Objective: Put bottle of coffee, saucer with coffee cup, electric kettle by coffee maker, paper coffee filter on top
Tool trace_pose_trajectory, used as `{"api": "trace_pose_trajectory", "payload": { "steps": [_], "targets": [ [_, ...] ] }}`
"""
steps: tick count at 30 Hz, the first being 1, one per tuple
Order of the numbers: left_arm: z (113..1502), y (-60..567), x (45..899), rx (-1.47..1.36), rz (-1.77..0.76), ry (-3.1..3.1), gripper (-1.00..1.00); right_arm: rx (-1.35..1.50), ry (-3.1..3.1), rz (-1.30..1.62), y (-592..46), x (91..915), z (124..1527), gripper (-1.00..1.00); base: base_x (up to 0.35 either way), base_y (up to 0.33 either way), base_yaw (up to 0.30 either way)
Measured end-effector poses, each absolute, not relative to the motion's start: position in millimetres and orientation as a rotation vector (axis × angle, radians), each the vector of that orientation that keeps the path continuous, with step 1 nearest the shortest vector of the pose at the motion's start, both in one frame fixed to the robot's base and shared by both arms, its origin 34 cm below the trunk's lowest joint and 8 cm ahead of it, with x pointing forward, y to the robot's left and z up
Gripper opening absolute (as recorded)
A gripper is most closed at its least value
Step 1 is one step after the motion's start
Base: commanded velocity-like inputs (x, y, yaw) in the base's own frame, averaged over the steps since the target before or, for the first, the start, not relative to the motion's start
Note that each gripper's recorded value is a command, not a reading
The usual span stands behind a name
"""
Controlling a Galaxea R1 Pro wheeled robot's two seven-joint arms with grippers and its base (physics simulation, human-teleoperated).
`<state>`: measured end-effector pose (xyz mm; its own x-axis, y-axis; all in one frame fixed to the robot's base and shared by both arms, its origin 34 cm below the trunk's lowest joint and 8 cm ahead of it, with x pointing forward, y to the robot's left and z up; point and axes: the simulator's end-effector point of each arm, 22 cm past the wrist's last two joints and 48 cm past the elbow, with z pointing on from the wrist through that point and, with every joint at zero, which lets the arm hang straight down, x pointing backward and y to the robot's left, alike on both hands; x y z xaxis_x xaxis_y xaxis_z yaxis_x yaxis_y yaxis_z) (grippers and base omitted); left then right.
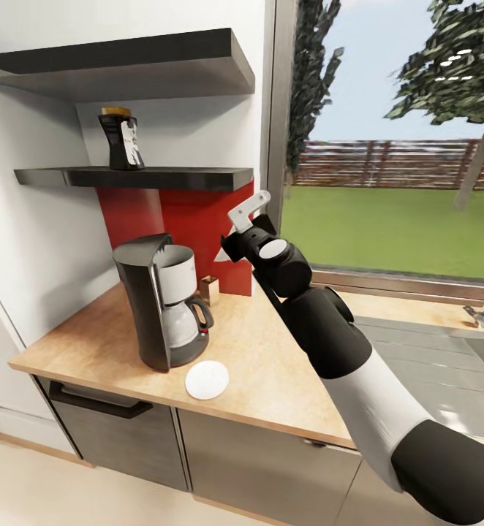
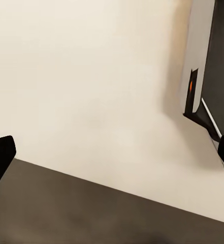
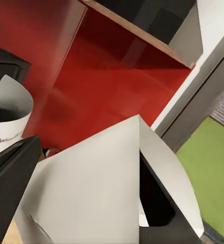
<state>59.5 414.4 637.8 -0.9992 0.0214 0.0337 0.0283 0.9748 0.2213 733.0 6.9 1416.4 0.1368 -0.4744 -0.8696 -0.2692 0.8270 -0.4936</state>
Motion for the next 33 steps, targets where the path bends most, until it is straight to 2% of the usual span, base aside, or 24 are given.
{"api": "trace_pose_trajectory", "payload": {
  "steps": [8, 16, 21, 29, 33],
  "targets": [
    [637.9, 414.4, 59.0, -0.039, -0.347, -3.09, 1.0, -0.632, 1.452, -0.165, 6.8, 732.4, 1417.5, -1.0, 0.02, 0.014, 0.0],
    [638.0, 414.5, 58.8, -0.039, -0.347, -3.09, 1.0, -0.633, 1.454, -0.165, 6.7, 732.5, 1417.1, -1.0, 0.187, 0.163, 0.0],
    [637.9, 414.5, 59.0, -0.039, -0.347, -3.09, 1.0, -0.633, 1.455, -0.166, 6.7, 733.1, 1416.4, -1.0, 0.029, 0.045, 0.0],
    [638.0, 414.6, 58.5, -0.039, -0.348, -3.089, 1.0, -0.633, 1.455, -0.166, 6.6, 733.2, 1416.3, -1.0, 0.001, 0.244, 0.0],
    [638.0, 414.5, 58.0, -0.039, -0.347, -3.088, 1.0, -0.633, 1.455, -0.166, 6.7, 733.2, 1416.3, -1.0, 0.0, 0.059, 0.0]
  ]
}}
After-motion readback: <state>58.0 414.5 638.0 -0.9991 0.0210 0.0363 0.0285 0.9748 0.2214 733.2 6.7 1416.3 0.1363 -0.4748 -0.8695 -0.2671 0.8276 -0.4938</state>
